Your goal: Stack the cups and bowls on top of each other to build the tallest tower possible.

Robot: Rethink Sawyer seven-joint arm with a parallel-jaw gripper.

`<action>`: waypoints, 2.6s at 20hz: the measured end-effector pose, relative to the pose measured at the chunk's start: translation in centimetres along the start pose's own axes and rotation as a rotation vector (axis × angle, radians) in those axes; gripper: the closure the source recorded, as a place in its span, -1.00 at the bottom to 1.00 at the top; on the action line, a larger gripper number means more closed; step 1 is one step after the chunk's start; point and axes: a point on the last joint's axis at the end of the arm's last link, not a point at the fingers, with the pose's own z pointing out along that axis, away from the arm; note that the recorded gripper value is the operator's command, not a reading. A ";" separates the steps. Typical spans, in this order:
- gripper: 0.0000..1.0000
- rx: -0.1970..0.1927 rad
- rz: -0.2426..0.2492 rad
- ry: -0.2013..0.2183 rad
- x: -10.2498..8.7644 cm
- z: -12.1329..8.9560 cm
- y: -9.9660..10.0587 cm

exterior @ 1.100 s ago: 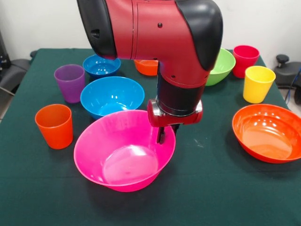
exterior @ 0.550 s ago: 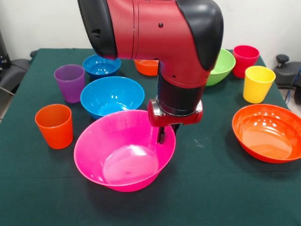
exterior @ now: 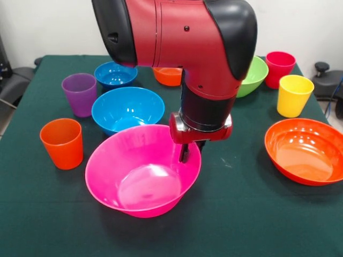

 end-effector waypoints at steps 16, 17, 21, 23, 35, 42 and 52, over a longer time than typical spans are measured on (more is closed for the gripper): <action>1.00 0.004 -0.008 -0.006 -0.2 -0.5 0.5; 1.00 0.003 -0.007 -0.006 -0.3 -0.5 0.5; 1.00 0.003 -0.006 -0.008 -0.3 -0.6 0.5; 1.00 0.001 -0.004 -0.009 -0.4 -0.7 0.5; 1.00 -0.012 0.007 -0.012 -0.6 -1.0 0.7; 1.00 -0.012 0.007 -0.013 -0.6 -1.1 0.6; 1.00 -0.006 0.009 -0.017 -0.8 -2.0 0.4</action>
